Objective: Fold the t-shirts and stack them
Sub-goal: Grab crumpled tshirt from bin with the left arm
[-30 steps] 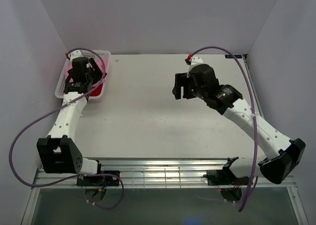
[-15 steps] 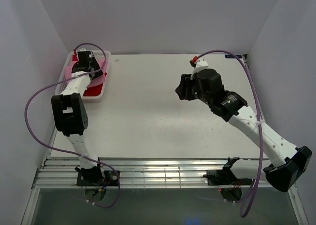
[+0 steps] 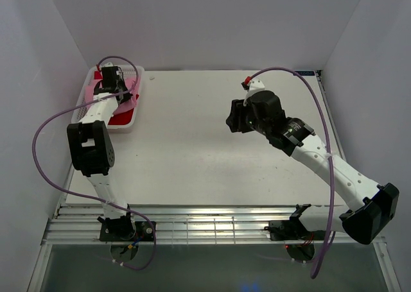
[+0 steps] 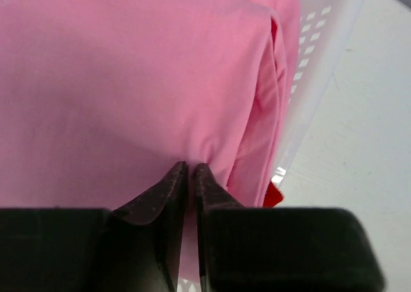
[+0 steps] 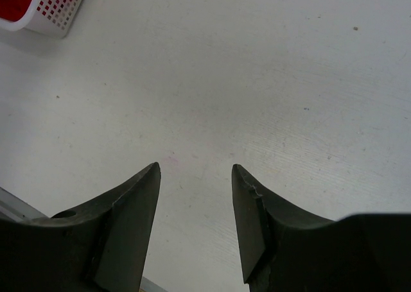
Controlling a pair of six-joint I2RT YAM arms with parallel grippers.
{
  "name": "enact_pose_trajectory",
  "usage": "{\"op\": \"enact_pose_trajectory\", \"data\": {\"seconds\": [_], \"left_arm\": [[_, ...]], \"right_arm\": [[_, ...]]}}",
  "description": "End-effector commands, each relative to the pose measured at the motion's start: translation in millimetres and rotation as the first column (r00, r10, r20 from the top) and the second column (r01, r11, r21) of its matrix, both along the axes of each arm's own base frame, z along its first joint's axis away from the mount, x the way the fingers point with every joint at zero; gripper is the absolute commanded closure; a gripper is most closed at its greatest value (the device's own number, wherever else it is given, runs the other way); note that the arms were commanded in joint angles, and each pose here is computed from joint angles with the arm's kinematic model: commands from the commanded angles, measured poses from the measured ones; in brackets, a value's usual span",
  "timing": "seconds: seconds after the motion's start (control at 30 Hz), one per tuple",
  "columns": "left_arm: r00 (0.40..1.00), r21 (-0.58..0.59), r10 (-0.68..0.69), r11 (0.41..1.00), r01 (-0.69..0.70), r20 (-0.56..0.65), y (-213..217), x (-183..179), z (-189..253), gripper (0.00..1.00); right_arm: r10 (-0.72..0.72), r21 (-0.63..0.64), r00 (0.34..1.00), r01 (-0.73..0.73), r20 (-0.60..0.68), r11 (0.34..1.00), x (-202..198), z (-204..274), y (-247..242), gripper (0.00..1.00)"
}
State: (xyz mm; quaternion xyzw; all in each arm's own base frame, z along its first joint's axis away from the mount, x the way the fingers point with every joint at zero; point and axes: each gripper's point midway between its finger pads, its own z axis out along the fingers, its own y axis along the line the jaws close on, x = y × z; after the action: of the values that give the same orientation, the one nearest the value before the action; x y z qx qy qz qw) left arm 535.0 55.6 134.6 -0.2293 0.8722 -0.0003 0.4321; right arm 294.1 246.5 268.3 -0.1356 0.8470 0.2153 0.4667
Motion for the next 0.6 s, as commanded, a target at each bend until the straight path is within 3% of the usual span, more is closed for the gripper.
{"op": "enact_pose_trajectory", "data": {"seconds": [0.0,0.13,0.3,0.37,0.47,0.57], "left_arm": [[0.999,-0.001,-0.011,1.000,0.011,-0.040,-5,-12,-9,0.83],[0.999,0.026,-0.017,0.999,0.018,-0.049,-2,-16,-6,1.00],[0.999,0.013,0.001,1.000,-0.001,0.040,-4,-18,44,1.00],[0.991,-0.002,-0.021,1.000,0.021,0.134,-17,-16,97,1.00],[0.957,-0.038,-0.134,0.988,0.148,0.256,-57,-15,168,1.00],[0.895,-0.054,-0.296,0.942,0.331,0.335,-132,-31,218,1.00]], "right_arm": [[0.006,0.042,0.999,-0.007,0.038,0.999,-3,15,-1,0.45],[0.004,0.045,0.999,-0.006,0.031,0.999,-7,11,-4,0.45],[0.001,0.049,1.000,-0.002,0.019,0.999,-10,6,-6,0.45],[0.001,0.045,1.000,-0.002,0.010,0.999,-10,2,-5,0.45],[0.004,0.037,1.000,-0.004,-0.001,0.999,-9,-4,-3,0.45],[0.011,0.028,1.000,-0.011,-0.011,1.000,-5,-8,1,0.45]]}}
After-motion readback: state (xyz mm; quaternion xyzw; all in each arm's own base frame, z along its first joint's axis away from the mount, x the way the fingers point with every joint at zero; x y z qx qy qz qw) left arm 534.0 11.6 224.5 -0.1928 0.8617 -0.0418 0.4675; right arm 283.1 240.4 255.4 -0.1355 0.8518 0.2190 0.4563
